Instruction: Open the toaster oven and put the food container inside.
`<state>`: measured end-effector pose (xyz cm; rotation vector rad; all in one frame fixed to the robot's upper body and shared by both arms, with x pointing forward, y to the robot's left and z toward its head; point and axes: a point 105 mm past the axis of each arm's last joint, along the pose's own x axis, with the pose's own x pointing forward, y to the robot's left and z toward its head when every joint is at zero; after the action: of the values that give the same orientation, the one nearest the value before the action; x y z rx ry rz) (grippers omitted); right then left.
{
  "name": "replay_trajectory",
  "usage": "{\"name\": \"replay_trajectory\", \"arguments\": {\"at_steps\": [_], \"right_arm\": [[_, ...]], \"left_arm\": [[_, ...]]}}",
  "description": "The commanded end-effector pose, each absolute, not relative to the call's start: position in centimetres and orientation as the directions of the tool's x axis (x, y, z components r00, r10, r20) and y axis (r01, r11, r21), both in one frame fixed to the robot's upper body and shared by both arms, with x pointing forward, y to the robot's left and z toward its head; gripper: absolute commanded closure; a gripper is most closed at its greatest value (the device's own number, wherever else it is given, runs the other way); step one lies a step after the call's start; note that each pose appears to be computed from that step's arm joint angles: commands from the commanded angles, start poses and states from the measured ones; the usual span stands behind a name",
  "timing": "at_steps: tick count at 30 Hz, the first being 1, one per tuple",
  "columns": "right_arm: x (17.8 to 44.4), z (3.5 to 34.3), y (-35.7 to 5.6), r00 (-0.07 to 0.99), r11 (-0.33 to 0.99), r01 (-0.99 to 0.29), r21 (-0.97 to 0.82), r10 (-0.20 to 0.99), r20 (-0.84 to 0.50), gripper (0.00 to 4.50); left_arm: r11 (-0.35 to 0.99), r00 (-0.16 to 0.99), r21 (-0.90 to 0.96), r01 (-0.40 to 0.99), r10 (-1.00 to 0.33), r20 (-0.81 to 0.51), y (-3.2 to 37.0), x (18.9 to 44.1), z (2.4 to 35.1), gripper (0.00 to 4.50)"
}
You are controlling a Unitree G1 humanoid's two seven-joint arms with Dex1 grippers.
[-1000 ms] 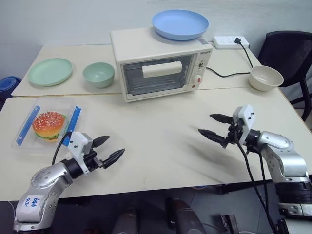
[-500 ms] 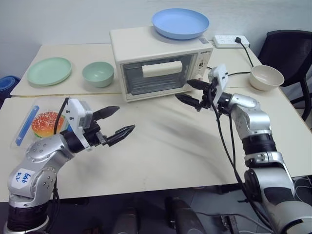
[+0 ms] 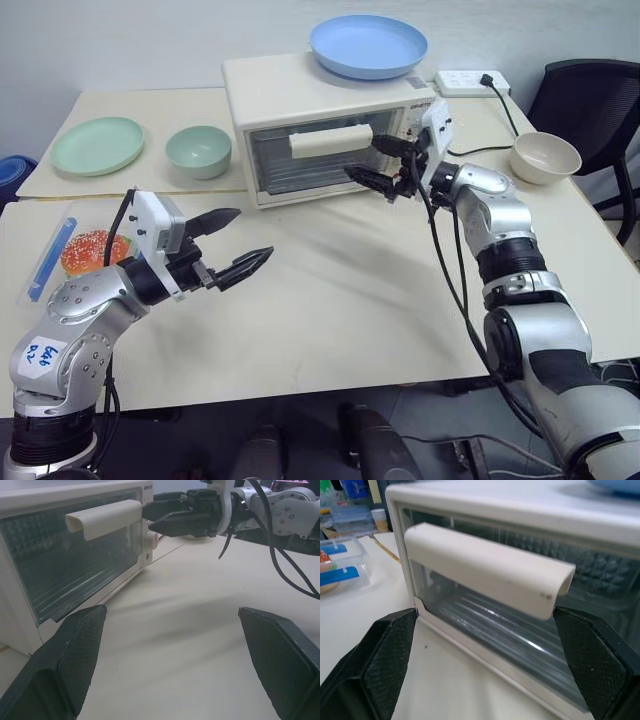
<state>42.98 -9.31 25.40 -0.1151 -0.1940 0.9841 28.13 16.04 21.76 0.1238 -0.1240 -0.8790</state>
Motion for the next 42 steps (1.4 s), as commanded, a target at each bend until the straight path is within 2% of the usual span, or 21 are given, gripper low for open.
{"name": "replay_trajectory", "arguments": {"at_steps": [1,7,13,16,20,28,35,38,42], "right_arm": [[42.5,27.5,-8.8,0.498,0.523,-0.820,-0.231,0.852,0.160,0.04],[41.0,27.3,-8.2,0.411,0.441,-0.864,-0.242,0.896,0.167,0.04],[39.8,26.0,-7.8,0.379,0.406,-0.881,-0.242,0.913,0.152,0.04],[39.4,25.0,-7.7,0.377,0.402,-0.885,-0.235,0.915,0.145,0.00],[39.2,24.0,-7.8,0.387,0.408,-0.886,-0.222,0.912,0.134,0.00],[39.0,23.2,-7.9,0.404,0.424,-0.882,-0.203,0.905,0.137,0.00],[38.0,22.6,-9.0,0.434,0.453,-0.869,-0.201,0.891,0.136,0.00],[37.0,21.6,-10.9,0.483,0.496,-0.847,-0.193,0.868,0.111,0.00],[34.9,19.4,-14.7,0.568,0.560,-0.807,-0.190,0.823,0.013,0.00]], "left_arm": [[0.634,0.629,0.208,0.745,-0.771,0.095,16.0,28.2,23.2,0.00],[0.653,0.646,0.219,0.725,-0.755,0.116,16.5,29.0,23.8,0.00],[0.723,0.692,0.235,0.650,-0.690,0.210,17.5,31.5,26.7,0.00],[0.739,0.700,0.288,0.609,-0.672,0.243,17.7,33.4,29.0,0.61],[0.726,0.708,0.372,0.579,-0.673,0.212,17.4,35.4,30.1,1.86],[0.637,0.684,0.457,0.621,-0.725,0.081,16.1,38.1,28.3,4.31],[0.537,0.611,0.474,0.698,-0.792,-0.003,14.1,38.3,26.6,4.41],[0.511,0.586,0.463,0.724,-0.810,-0.024,13.9,37.8,25.9,4.41],[0.480,0.559,0.440,0.759,-0.827,-0.063,13.8,36.7,24.4,4.41]]}}
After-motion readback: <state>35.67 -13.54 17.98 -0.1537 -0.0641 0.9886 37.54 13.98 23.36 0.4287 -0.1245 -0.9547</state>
